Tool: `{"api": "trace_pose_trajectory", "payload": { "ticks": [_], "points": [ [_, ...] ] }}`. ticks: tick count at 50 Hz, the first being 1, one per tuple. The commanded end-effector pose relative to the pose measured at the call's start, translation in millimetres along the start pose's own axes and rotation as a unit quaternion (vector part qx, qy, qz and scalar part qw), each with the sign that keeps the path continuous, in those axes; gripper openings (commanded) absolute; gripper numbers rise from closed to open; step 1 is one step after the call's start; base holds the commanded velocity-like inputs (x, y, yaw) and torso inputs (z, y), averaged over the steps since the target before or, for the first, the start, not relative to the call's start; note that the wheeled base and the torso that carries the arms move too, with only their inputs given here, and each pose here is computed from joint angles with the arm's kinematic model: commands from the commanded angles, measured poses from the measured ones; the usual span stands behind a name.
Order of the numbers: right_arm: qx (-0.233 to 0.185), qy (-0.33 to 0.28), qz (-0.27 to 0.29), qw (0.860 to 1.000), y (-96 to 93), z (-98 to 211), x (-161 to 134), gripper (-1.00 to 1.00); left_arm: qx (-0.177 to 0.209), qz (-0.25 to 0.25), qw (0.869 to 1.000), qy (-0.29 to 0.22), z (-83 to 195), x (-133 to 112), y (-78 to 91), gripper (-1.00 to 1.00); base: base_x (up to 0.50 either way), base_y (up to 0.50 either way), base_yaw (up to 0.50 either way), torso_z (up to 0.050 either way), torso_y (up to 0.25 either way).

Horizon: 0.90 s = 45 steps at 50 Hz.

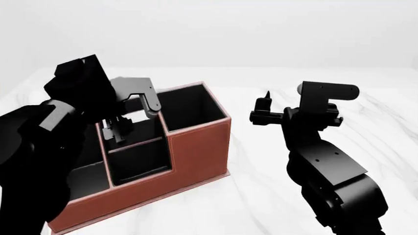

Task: Pick up the book and place it in the front compartment of the caddy.

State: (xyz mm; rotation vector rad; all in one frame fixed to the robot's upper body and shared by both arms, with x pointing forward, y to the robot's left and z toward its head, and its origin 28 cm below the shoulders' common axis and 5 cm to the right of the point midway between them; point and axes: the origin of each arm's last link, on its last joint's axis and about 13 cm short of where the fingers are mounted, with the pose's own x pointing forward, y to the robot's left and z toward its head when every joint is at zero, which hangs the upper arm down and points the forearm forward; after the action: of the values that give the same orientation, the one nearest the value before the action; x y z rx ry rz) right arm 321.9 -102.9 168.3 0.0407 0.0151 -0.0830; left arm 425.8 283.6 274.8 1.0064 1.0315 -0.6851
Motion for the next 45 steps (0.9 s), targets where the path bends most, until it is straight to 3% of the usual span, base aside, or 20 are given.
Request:
{"api": "trace_pose_trajectory", "payload": {
  "ticks": [1, 35, 36, 45],
  "points": [
    [0.001, 0.001, -0.001, 1.000, -0.9, -1.2, 0.6, 1.00, -0.008, -0.003, 1.000, 0.000, -5.1, 4.9, -1.1, -1.00, 0.00, 0.00, 0.00, 0.000, 0.000],
    [-0.001, 0.002, -0.003, 1.000, -1.7, -4.7, 2.5, 1.00, -0.015, 0.011, 1.000, 0.011, -10.6, 4.3, -0.2, -1.00, 0.00, 0.00, 0.00, 0.000, 0.000],
    [-0.001, 0.003, -0.002, 1.000, -1.6, -5.1, 2.3, 1.00, -0.015, 0.012, 1.000, 0.009, -9.4, 2.6, 0.2, 1.00, 0.00, 0.00, 0.00, 0.000, 0.000],
    [0.000, 0.003, -0.002, 1.000, -1.7, -4.6, 2.2, 1.00, -0.006, 0.030, 0.999, 0.017, -1.8, -17.2, 6.4, 1.00, 0.00, 0.00, 0.00, 0.000, 0.000]
  ]
}}
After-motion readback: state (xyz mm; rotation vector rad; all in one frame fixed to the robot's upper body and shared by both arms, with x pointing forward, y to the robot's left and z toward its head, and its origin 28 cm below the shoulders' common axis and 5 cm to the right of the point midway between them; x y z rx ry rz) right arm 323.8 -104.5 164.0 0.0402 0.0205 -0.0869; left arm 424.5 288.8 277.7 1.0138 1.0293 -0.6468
